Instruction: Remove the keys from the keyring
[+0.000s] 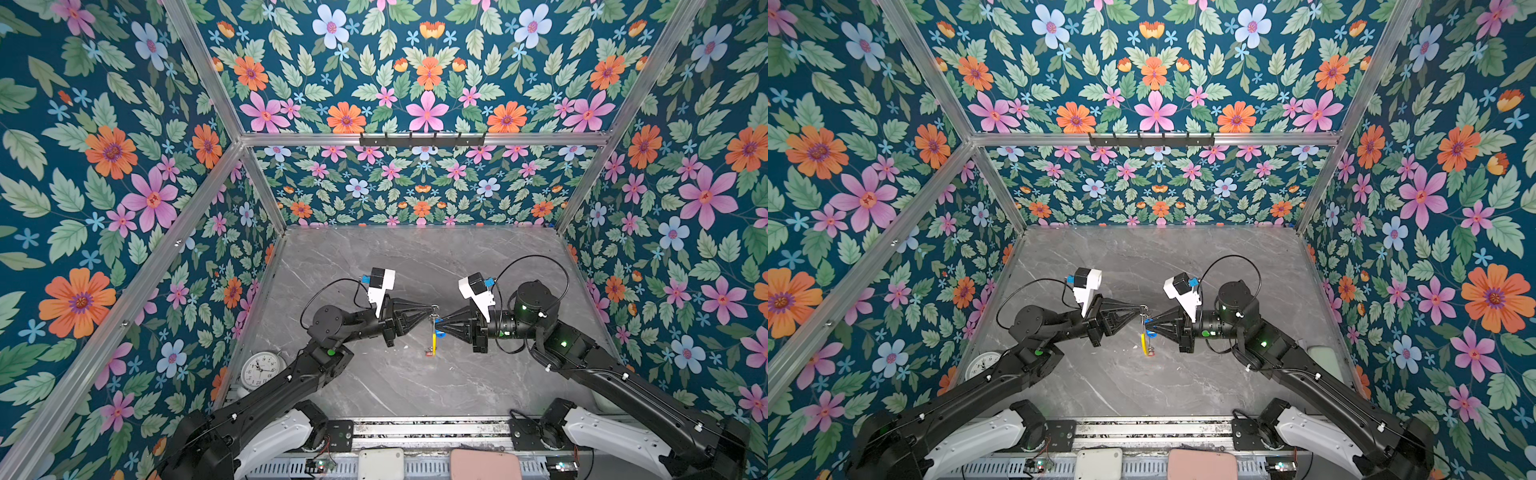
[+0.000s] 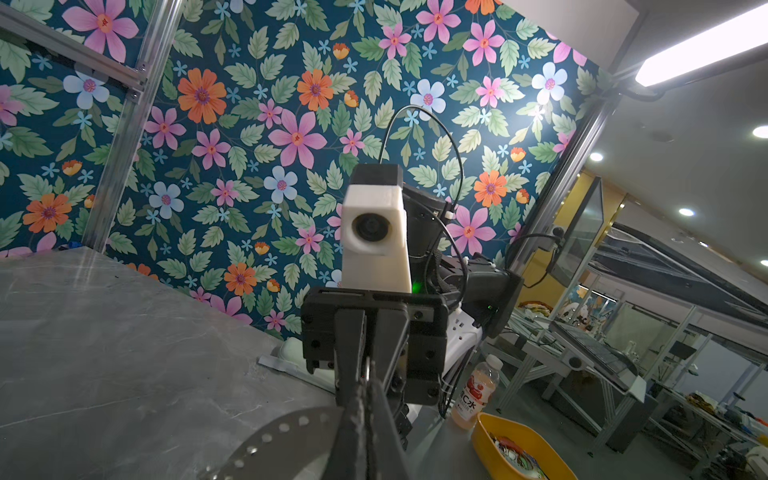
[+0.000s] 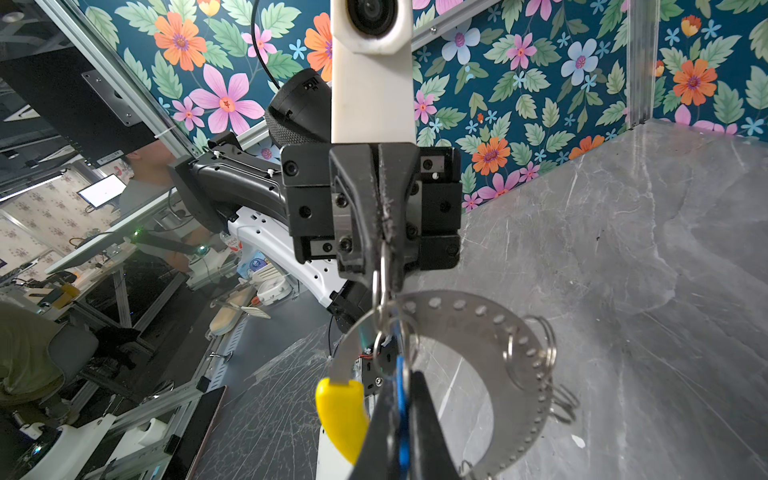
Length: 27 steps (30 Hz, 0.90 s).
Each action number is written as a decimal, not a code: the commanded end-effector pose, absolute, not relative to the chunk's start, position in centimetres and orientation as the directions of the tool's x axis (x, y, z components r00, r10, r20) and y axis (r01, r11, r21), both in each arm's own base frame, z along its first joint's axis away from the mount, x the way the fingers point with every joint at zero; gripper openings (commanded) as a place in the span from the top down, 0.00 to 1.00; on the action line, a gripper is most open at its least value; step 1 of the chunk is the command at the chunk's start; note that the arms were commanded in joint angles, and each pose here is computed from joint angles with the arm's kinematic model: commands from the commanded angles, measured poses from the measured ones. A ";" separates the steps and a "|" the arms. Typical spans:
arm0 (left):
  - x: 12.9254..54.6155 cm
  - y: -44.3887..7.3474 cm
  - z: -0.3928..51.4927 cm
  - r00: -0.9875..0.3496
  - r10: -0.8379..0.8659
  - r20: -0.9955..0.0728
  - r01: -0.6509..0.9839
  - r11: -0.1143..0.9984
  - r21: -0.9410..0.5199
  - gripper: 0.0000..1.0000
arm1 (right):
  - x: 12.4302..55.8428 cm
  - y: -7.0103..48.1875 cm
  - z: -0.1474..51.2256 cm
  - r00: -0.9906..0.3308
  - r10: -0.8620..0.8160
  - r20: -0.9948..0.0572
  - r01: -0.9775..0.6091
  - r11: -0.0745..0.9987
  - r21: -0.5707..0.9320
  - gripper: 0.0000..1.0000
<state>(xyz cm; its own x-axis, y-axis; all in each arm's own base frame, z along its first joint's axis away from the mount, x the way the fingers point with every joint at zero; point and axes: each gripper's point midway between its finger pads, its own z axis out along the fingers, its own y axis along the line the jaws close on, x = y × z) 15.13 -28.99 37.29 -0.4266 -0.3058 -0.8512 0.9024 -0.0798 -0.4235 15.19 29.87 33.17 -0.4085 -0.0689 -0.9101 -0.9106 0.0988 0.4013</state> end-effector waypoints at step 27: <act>14.7 -28.6 38.6 -0.386 -0.370 -0.845 0.920 -0.085 -0.383 1.00 | 15.1 31.0 32.2 -0.408 -0.140 -0.902 -0.912 0.105 0.396 0.96</act>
<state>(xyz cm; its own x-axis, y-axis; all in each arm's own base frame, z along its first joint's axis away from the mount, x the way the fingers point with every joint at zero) 14.99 -29.12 36.90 -0.4554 -0.3152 -0.8326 0.8871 -0.0823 -0.4541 15.08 31.41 32.57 -0.3979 -0.1290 -0.9083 -0.9173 0.0752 0.3911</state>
